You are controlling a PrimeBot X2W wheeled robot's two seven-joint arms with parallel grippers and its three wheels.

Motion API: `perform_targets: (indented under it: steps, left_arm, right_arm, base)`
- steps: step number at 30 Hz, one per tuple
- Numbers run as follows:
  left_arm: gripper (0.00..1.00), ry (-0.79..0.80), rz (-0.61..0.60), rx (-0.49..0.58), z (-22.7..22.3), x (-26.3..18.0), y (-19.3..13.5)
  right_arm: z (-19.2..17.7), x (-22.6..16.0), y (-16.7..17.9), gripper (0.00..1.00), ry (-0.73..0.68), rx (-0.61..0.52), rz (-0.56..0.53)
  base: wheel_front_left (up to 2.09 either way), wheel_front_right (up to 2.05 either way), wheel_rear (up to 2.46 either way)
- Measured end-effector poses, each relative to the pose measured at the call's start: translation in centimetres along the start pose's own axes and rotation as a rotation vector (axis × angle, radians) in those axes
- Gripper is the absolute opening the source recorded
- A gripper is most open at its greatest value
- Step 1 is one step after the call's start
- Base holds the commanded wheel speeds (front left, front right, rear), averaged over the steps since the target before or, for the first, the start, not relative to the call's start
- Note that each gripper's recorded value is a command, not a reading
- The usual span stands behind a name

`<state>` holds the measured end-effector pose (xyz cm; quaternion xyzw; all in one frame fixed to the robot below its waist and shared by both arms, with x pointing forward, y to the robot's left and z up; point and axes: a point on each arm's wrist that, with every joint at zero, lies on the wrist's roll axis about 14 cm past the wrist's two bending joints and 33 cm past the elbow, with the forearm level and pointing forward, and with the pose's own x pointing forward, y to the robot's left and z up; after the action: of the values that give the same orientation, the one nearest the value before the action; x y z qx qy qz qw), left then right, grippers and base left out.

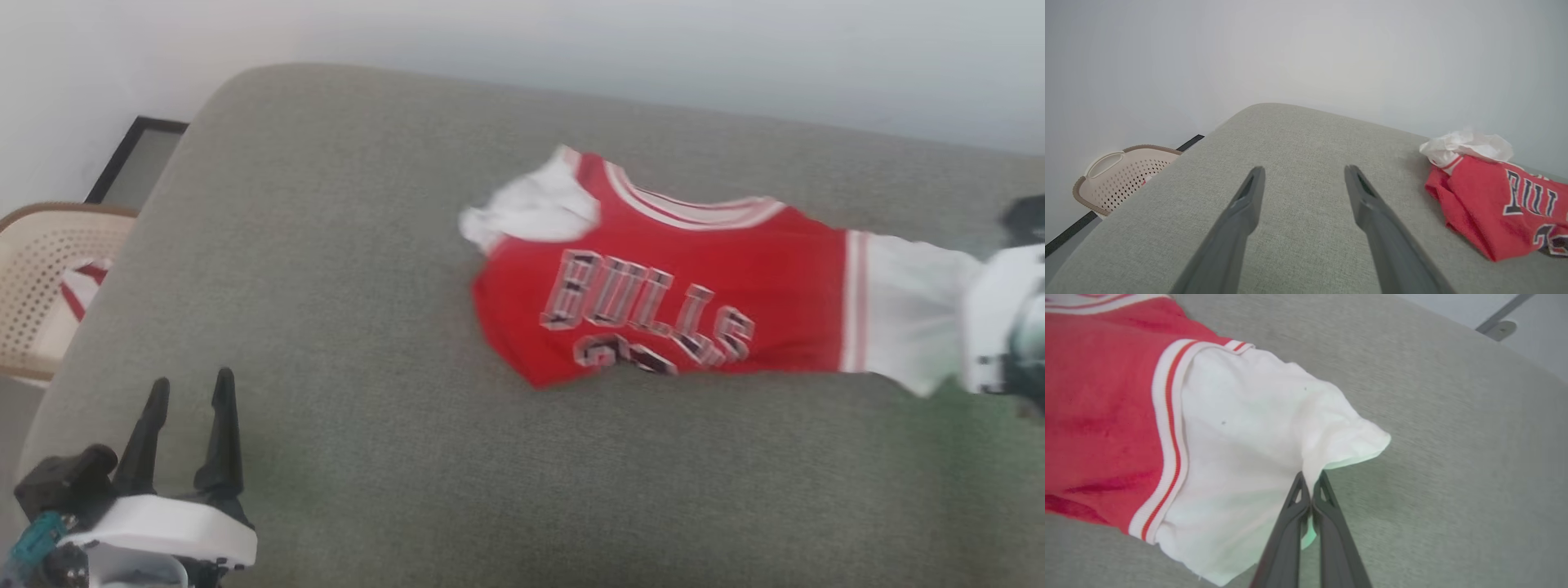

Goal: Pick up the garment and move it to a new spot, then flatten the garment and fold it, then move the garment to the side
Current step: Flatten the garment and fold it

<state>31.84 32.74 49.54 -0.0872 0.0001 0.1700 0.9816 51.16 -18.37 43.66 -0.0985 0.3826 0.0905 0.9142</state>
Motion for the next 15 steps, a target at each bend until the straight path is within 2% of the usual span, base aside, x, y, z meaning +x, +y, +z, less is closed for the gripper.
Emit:
perform_targets:
  steps: [4,7,8,10,11,12,15]
  left_arm:
    - [1.00,-0.003,-0.019,-0.004,0.0,0.1,-0.5]
    - [1.00,-0.004,-0.029,-0.006,0.0,0.2,-0.7]
    - [1.00,-0.003,-0.033,-0.006,0.0,0.3,-0.8]
    - [1.00,-0.002,-0.039,-0.006,0.0,0.3,-0.9]
    - [1.00,-0.001,-0.040,-0.005,0.0,0.4,-1.0]
    - [1.00,-0.001,-0.043,-0.004,-0.1,0.4,-1.0]
    - [1.00,0.003,-0.050,0.003,-0.1,0.5,-1.0]
  right_arm:
    - [-1.1,-1.2,-3.1,0.00,0.012,0.030,-0.062]
    - [-2.1,-1.3,-3.8,0.00,0.021,0.053,-0.071]
    - [-2.4,-1.2,-3.8,0.09,0.022,0.068,-0.068]
    - [-2.9,-1.0,-3.8,0.36,0.023,0.089,-0.068]
    - [-3.4,-0.9,-3.8,0.64,0.032,0.094,-0.070]
    - [-3.8,-0.7,-3.7,1.00,0.037,0.102,-0.068]
    - [-4.1,-0.4,-3.4,1.00,0.039,0.104,-0.068]
  base:
    - [0.00,0.00,0.00]
    - [0.00,0.00,0.00]
    - [0.00,0.00,0.00]
    - [0.00,0.00,0.00]
    - [0.00,0.00,0.00]
    - [0.00,0.00,0.00]
    - [0.00,0.00,0.00]
